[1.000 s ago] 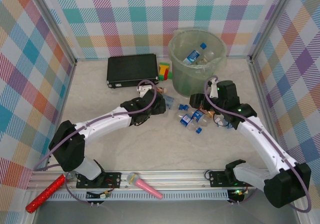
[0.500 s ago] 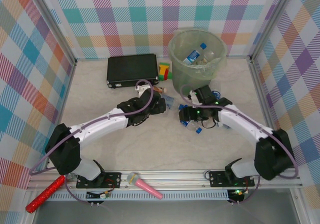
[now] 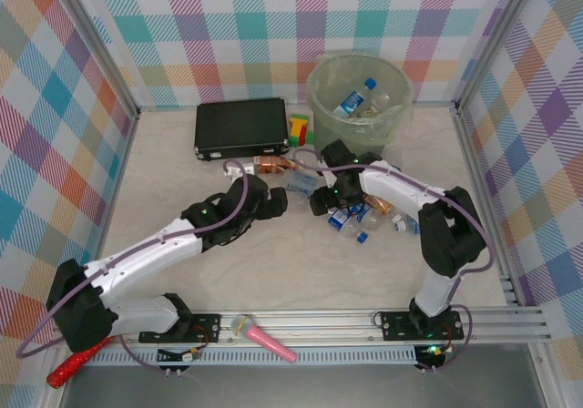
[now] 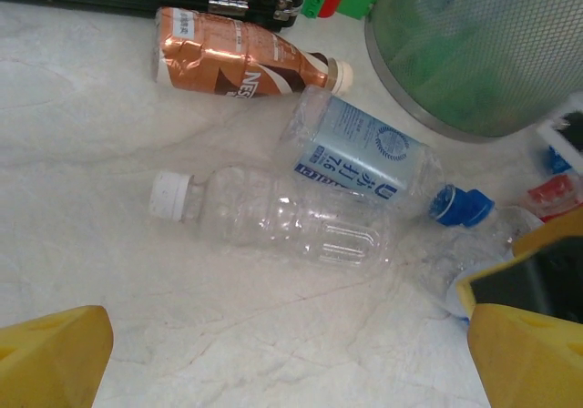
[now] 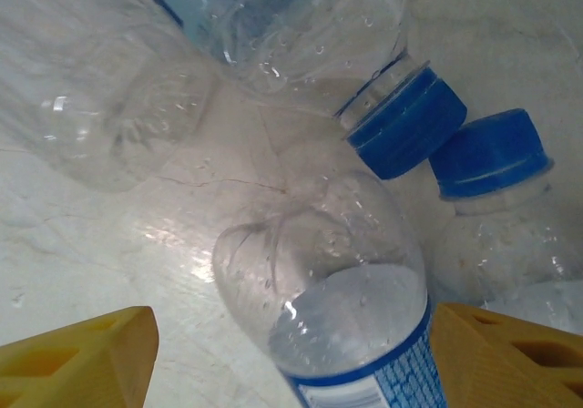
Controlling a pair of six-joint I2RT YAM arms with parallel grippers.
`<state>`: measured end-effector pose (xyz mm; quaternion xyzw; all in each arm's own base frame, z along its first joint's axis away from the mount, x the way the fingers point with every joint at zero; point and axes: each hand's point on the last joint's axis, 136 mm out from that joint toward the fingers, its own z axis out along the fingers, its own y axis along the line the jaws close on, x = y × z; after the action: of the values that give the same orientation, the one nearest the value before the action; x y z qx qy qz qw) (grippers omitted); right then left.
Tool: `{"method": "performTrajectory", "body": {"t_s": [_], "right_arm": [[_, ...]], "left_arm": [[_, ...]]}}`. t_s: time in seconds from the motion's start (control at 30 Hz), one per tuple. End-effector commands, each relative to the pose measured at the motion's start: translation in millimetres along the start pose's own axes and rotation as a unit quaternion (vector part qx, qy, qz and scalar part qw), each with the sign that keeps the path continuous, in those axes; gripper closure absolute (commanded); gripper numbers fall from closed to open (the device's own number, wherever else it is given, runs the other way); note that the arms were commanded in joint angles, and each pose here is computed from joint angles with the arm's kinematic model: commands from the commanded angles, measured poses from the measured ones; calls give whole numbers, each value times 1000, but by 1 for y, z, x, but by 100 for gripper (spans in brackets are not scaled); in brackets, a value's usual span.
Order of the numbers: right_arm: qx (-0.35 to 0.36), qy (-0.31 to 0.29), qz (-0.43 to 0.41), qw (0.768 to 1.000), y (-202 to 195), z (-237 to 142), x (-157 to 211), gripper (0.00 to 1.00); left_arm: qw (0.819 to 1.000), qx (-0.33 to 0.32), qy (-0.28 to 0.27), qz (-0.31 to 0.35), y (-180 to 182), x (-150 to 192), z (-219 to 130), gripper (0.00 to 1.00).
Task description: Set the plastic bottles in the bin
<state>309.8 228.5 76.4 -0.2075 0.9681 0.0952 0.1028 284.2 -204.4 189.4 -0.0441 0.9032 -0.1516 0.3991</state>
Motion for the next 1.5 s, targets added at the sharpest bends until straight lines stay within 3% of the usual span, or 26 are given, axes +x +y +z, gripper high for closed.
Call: {"method": "performTrajectory", "body": {"t_s": [0.0, 0.4, 0.67, 0.83, 1.17, 1.4, 1.47], "right_arm": [[20, 47, -47, 998, 5, 5, 11, 21], [54, 135, -106, 984, 13, 26, 32, 18], [54, 120, -151, 980, 24, 14, 37, 5], [83, 115, -202, 969, 23, 14, 44, 3], [135, 138, -247, 950, 9, 35, 53, 11], [139, 132, -252, 949, 11, 37, 50, 23], [136, 125, -251, 950, 13, 35, 48, 31]], "left_arm": [[1000, 20, 2, -4, 5, 7, -10, 0], [999, 37, -5, -8, 23, 16, -35, 0], [999, 33, -9, -7, 29, 18, -38, 0], [999, 35, -7, -7, 29, 19, -38, 0], [999, 46, -17, -1, 32, 16, -53, 0], [999, 45, -22, -2, 37, 15, -59, 0], [999, 46, -23, -2, 36, 15, -60, 0]]}}
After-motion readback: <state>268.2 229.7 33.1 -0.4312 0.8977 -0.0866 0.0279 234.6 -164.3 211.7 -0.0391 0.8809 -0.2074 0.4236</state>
